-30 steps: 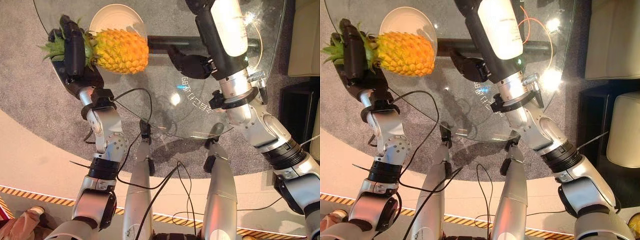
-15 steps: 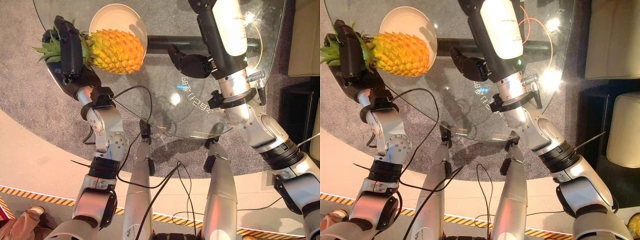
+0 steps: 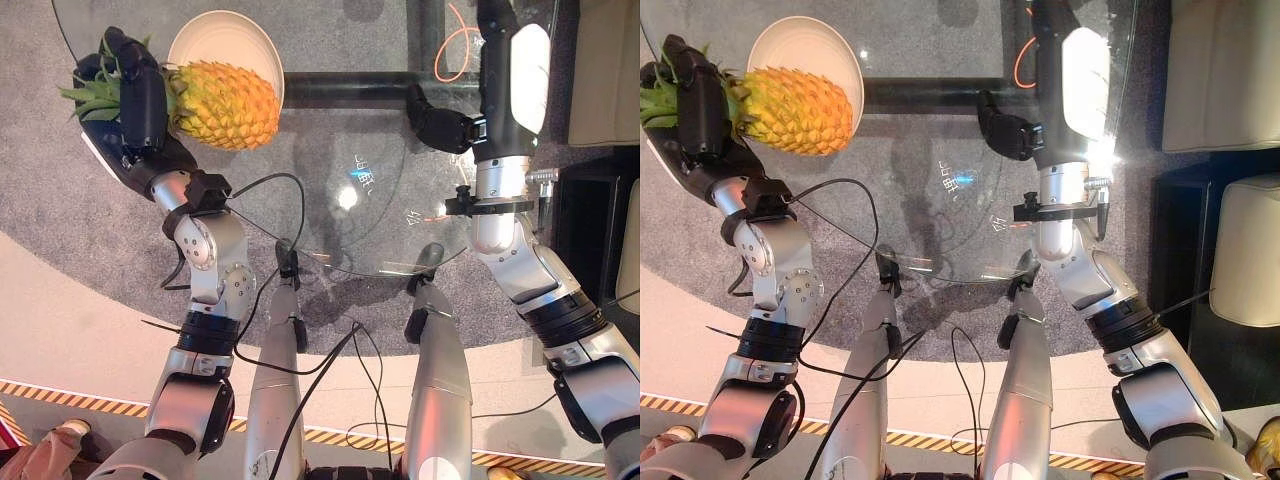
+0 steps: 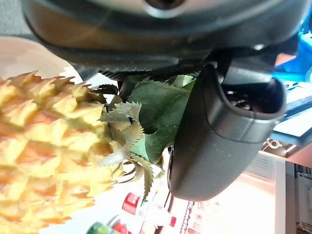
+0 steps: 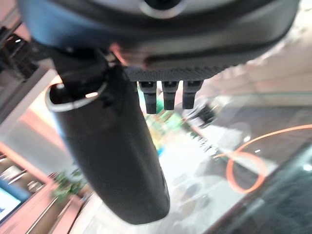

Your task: Pick up the fruit to the plate

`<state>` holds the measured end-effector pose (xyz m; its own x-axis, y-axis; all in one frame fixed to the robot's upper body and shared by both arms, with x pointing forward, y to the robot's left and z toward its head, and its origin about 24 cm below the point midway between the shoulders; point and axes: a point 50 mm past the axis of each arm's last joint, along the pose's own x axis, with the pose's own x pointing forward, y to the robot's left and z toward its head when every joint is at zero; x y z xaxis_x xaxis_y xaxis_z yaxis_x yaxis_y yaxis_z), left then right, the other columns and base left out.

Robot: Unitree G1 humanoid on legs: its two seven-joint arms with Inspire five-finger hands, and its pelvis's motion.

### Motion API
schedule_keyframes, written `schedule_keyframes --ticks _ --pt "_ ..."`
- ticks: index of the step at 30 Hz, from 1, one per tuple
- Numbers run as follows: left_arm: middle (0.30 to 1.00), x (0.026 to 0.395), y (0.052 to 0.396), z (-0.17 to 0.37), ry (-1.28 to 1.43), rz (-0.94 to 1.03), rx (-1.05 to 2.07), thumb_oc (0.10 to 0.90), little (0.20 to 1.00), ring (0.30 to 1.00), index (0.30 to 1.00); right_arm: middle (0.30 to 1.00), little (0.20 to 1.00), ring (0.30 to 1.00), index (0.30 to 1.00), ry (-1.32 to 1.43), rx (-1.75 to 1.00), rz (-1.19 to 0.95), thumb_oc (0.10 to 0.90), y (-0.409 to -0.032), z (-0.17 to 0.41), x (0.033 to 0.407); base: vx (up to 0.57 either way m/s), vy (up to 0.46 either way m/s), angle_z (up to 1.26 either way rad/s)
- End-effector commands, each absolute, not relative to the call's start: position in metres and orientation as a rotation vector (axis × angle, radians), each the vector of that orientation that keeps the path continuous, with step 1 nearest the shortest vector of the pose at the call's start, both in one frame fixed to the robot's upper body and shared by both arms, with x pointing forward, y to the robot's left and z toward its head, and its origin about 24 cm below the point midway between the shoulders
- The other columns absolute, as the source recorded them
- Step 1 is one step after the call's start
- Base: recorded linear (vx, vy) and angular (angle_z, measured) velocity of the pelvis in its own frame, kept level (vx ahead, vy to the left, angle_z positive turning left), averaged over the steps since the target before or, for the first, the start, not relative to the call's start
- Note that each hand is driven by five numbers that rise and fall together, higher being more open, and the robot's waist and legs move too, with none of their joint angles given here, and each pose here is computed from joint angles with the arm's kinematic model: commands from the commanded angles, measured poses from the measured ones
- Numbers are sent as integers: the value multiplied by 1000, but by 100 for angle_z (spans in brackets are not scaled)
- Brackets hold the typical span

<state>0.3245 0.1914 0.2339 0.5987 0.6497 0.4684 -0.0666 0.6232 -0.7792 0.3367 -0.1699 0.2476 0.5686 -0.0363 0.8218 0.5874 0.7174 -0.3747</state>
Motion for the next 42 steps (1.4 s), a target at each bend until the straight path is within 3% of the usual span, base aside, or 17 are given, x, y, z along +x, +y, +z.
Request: schedule_keyframes --ticks 1,10,15,22,30,42 --pt "300 295 209 299 -1272 459 -728 100 200 300 300 900 900 900 900 -1027 -483 -539 800 -178 277 327 0 0 0" --pt "300 301 218 304 -1297 550 -601 100 200 300 300 900 900 900 900 -782 -352 -745 800 -231 246 341 -2 18 -2" --pt "300 306 226 308 -1299 599 -564 100 200 300 300 900 900 900 900 -574 -88 -822 800 -266 214 350 -5 17 -5" --pt "300 313 230 321 -1296 640 -524 100 200 300 300 900 900 900 900 -365 32 -920 800 -294 181 357 -3 -3 -6" --pt "300 317 233 331 -1305 700 -440 100 200 300 300 900 900 900 900 -174 -4 -955 800 -319 152 357 0 0 0" --pt "300 323 233 344 -1307 769 -290 100 200 300 300 900 900 900 900 42 -158 -883 800 -327 118 355 0 0 0"
